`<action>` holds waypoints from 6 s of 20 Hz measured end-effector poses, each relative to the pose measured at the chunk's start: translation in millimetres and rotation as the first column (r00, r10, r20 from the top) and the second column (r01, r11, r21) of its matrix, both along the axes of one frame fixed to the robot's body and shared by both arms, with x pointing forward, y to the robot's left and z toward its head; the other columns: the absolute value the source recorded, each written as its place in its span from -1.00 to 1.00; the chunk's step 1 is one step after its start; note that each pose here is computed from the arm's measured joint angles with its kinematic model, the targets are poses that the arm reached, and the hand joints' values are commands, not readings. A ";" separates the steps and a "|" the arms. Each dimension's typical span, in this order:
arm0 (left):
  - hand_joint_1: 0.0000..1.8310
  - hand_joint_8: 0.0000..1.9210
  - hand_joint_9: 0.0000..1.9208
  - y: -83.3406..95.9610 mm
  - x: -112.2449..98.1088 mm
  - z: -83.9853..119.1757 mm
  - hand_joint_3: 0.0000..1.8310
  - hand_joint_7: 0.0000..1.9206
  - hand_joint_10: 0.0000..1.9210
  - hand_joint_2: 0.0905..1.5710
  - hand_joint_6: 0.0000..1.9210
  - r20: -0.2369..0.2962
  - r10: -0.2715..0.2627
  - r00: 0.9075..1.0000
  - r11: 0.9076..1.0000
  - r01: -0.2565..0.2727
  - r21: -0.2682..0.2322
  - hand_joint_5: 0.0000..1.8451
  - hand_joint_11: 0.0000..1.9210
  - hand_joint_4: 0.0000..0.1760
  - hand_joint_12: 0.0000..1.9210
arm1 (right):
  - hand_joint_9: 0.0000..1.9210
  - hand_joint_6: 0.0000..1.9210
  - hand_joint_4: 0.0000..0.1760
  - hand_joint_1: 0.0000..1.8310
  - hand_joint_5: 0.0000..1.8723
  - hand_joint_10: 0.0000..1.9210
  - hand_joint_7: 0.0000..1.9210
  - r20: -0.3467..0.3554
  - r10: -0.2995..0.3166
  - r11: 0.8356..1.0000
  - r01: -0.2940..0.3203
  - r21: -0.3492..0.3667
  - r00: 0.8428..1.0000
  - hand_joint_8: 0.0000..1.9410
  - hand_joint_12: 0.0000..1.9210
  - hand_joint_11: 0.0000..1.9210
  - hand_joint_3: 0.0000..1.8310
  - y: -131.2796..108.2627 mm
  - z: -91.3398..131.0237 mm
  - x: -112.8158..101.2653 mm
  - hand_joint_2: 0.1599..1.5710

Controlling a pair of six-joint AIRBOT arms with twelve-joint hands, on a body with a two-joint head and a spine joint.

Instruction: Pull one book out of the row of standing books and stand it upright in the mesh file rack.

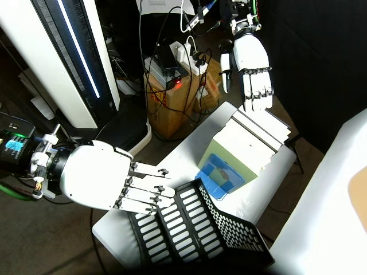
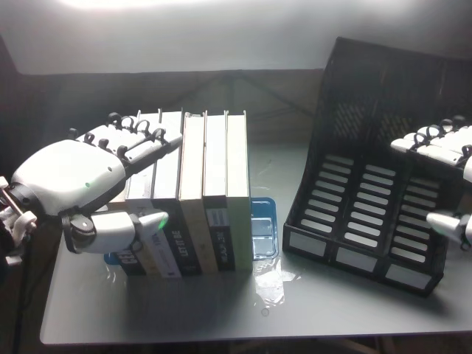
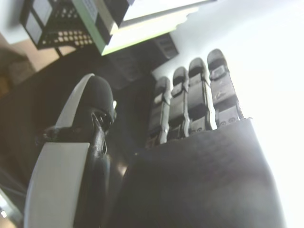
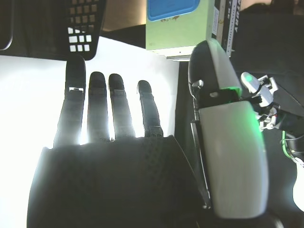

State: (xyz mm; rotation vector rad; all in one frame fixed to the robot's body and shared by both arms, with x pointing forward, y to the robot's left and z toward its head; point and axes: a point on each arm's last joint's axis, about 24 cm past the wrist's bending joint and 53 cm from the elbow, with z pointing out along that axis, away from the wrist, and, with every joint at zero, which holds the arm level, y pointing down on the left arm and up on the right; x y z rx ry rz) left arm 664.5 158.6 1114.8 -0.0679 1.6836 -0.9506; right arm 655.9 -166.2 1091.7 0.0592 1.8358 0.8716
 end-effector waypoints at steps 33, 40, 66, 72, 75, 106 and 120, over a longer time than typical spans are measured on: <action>-1.00 -1.00 -1.00 -32.2 30.4 -40.1 -1.00 -1.00 -1.00 0.31 -0.94 -0.025 -0.011 1.000 0.935 0.019 0.353 -0.59 -1.00 -0.42 -1.00 | -1.00 -0.99 -1.00 -0.46 -0.98 -1.00 -1.00 -0.010 -0.022 1.000 0.022 0.001 1.000 -1.00 -1.00 -1.00 -1.00 -1.0 -4.4 1.8 0.70; -1.00 -1.00 -1.00 -35.9 27.4 -44.6 -1.00 -1.00 -1.00 0.33 -0.94 -0.018 -0.020 1.000 0.931 0.025 0.365 -0.53 -1.00 -0.32 -1.00 | -1.00 -1.00 -1.00 -0.48 -0.98 -1.00 -1.00 -0.011 -0.024 1.000 0.024 0.003 1.000 -1.00 -1.00 -1.00 -1.00 -1.5 -4.5 2.2 0.72; -1.00 -1.00 -1.00 -55.7 -87.3 -82.4 -0.98 -1.00 -1.00 0.37 -0.96 -0.093 -0.212 0.973 0.897 0.232 0.378 -0.44 -1.00 -0.98 -1.00 | -1.00 -1.00 -1.00 -0.50 -1.00 -1.00 -1.00 -0.035 -0.043 0.999 0.043 -0.001 0.998 -1.00 -1.00 -1.00 -1.00 -8.3 -13.7 -0.1 0.72; -1.00 -1.00 -1.00 -52.7 -99.2 -93.8 -0.98 -1.00 -1.00 0.39 -0.98 -0.139 -0.214 0.967 0.901 0.251 0.353 -0.48 -1.00 -1.00 -1.00 | -1.00 -1.00 -1.00 -0.50 -1.00 -1.00 -1.00 -0.037 -0.046 0.999 0.047 0.002 0.998 -1.00 -1.00 -1.00 -1.00 -8.9 -13.7 0.2 0.72; -1.00 -1.00 -1.00 -52.5 -98.7 -92.4 -0.98 -1.00 -1.00 0.41 -1.00 -0.142 -0.210 0.967 0.908 0.246 0.338 -0.56 -1.00 -0.95 -1.00 | -1.00 -1.00 -1.00 -0.50 -1.00 -1.00 -1.00 -0.039 -0.048 0.999 0.049 0.002 0.998 -1.00 -1.00 -1.00 -1.00 -9.3 -14.0 0.3 0.72; -0.79 -1.00 -1.00 117.7 -38.2 38.3 -1.00 -1.00 -1.00 0.62 -1.00 0.128 0.298 0.946 0.954 -0.294 -0.051 -0.97 -1.00 -0.44 -1.00 | -1.00 -1.00 -1.00 -0.15 -1.00 -1.00 -1.00 0.148 0.605 0.788 -0.563 -0.248 0.782 -1.00 -1.00 -1.00 -1.00 204.9 42.3 -55.1 0.29; -0.88 -1.00 -1.00 132.3 -26.1 22.2 -0.98 -1.00 -1.00 0.72 -1.00 0.084 0.327 0.941 0.945 -0.327 -0.018 -0.96 -1.00 -0.66 -1.00 | -1.00 -1.00 -1.00 0.02 -1.00 -1.00 -1.00 0.168 0.675 0.714 -0.577 -0.396 0.719 -1.00 -1.00 -1.00 -1.00 269.9 13.6 -49.8 0.18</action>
